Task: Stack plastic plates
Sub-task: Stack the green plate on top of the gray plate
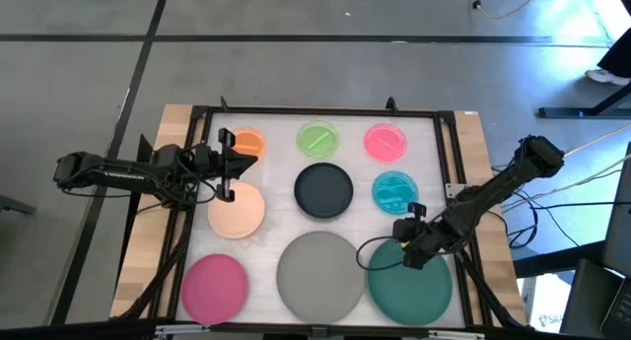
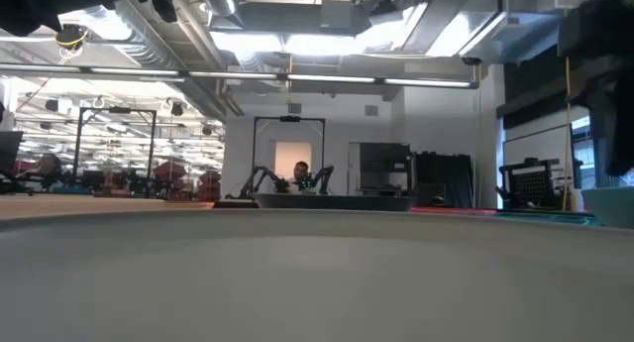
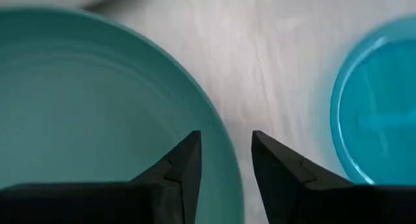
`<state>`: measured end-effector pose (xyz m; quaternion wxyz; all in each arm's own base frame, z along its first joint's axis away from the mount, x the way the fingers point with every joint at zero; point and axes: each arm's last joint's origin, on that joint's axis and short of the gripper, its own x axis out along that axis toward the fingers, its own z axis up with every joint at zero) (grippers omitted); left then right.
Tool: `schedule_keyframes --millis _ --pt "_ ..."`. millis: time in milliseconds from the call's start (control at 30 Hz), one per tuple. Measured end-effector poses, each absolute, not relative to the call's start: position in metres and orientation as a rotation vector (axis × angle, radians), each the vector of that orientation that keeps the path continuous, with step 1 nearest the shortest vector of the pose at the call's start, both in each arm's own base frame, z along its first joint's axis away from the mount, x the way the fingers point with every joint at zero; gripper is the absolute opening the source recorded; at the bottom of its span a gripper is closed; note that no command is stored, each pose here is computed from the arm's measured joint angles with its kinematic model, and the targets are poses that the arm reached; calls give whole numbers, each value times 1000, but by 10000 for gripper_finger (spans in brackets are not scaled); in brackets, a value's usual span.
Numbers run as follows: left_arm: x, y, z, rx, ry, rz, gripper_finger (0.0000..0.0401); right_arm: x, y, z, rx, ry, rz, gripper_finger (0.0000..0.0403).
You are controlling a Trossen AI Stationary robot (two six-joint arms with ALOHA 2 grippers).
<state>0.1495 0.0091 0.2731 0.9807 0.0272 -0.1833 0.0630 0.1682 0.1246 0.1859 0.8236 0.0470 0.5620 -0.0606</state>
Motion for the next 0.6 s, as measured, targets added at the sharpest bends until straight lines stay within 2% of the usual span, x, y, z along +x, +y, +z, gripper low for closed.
schedule_keyframes --millis 300,600 --pt "150 9 272 53 -361 139 6 162 121 175 123 1244 -141 124" --pt "150 10 272 51 -357 152 6 166 124 175 148 1193 -127 124"
